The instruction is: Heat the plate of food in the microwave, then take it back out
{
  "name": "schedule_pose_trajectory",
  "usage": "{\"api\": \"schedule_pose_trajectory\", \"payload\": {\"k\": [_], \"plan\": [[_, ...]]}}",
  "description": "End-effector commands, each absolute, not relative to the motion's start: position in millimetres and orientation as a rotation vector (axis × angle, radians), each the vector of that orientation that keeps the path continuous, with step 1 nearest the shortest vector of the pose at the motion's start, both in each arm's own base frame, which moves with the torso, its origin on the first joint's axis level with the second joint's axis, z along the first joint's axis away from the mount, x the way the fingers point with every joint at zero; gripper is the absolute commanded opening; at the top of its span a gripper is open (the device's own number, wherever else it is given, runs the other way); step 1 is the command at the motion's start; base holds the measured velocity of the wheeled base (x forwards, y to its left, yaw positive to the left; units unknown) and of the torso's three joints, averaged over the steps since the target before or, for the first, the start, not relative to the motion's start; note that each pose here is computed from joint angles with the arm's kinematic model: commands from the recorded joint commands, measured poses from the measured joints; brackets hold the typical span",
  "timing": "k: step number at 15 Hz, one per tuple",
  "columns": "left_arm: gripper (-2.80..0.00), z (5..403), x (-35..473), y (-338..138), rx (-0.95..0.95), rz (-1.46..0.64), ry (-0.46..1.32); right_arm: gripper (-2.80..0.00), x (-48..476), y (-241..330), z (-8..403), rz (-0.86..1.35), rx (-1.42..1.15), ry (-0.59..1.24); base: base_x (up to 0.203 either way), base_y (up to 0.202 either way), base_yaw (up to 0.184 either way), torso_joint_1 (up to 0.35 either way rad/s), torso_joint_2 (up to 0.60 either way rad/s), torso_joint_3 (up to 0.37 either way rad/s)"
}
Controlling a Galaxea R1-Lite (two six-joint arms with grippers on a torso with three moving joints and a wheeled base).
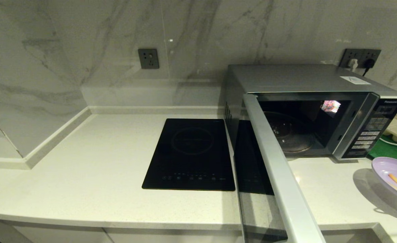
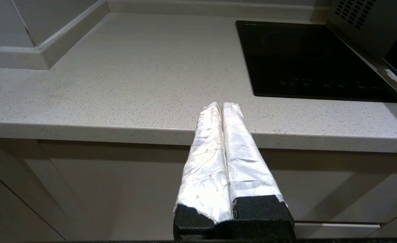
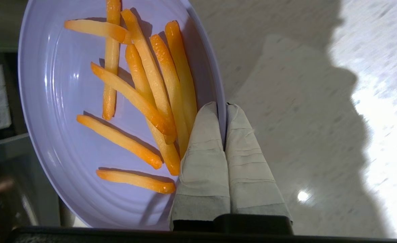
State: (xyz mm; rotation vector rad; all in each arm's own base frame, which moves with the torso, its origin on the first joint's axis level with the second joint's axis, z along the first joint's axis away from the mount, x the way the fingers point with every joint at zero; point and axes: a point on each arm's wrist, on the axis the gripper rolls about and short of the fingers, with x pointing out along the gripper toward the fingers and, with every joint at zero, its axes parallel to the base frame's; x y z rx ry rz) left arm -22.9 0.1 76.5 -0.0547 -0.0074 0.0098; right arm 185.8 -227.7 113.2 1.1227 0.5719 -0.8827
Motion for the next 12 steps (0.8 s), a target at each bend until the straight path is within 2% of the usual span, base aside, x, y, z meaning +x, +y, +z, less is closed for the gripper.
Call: {"api": "schedule_pose_trajectory", "payload": {"k": [1, 12], "plan": [[-2.8, 77, -23, 0, -0.055, 0.011, -0.008, -2.8, 187, -240, 95, -0.903, 1.138, 0.595, 0.0, 0.0, 0.0, 0.0, 0.0, 0.0], [-2.8, 77, -23, 0, -0.055, 0.011, -0.008, -2.8, 200, -259, 55, -0.871, 1.076, 0.607, 0.0, 0.0, 0.0, 0.0, 0.0, 0.0]]}}
